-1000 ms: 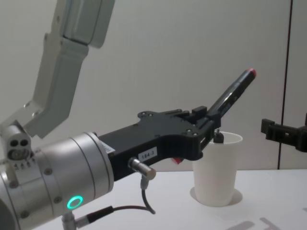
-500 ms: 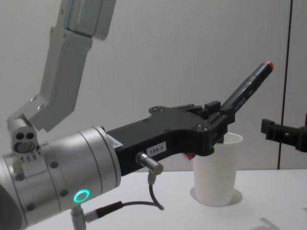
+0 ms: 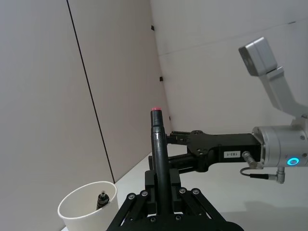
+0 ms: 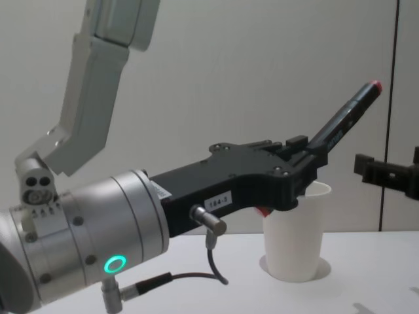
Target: Place the pen into the pen holder.
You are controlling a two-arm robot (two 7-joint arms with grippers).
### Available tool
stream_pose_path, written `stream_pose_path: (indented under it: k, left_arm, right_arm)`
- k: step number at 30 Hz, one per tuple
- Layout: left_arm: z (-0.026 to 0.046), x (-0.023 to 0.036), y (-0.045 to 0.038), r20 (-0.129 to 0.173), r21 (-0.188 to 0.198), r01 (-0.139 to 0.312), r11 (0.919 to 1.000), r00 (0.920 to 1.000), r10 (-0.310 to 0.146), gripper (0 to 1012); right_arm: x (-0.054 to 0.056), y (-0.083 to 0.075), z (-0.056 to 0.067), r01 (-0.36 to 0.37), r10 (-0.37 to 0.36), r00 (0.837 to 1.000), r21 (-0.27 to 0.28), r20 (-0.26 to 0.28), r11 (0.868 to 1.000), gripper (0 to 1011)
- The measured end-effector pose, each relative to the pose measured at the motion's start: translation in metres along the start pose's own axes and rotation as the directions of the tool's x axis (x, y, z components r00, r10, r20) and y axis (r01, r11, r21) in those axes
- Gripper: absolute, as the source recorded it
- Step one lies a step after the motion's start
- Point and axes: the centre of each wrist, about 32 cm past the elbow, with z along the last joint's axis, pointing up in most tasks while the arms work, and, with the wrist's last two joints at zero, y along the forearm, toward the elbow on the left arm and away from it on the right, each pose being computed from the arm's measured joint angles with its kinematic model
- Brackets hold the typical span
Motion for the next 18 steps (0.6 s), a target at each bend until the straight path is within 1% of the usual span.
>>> stream_pose_path:
  k: [8, 12, 15, 17, 18]
  left_arm:
    - [0.0001, 0.0004, -0.0005, -0.002, -0.001, 0.005, 1.0000, 1.0000, -0.005, 172]
    - [0.0001, 0.0005, -0.0007, -0.003, -0.001, 0.007, 1.0000, 1.0000, -0.007, 172]
    - [0.0001, 0.0005, -0.0008, -0.003, -0.001, 0.008, 1.0000, 1.0000, -0.008, 173]
    - [0.0001, 0.0005, -0.0008, -0.003, -0.001, 0.008, 1.0000, 1.0000, -0.008, 173]
    - [0.0001, 0.0005, -0.0009, -0.003, -0.001, 0.008, 1.0000, 1.0000, -0.008, 173]
  right_arm:
    - [0.009, -0.016, 0.010, -0.043, 0.043, 0.999, 0.014, -0.015, 0.999, 1001]
    - [0.016, -0.029, 0.015, -0.055, 0.055, 0.998, 0.008, -0.017, 0.998, 1001]
    - [0.019, -0.035, 0.017, -0.060, 0.060, 0.998, 0.001, -0.020, 0.998, 1001]
    - [0.023, -0.043, 0.021, -0.067, 0.067, 0.998, -0.011, -0.021, 0.998, 1001]
    - [0.023, -0.043, 0.021, -0.067, 0.067, 0.998, -0.011, -0.021, 0.998, 1001]
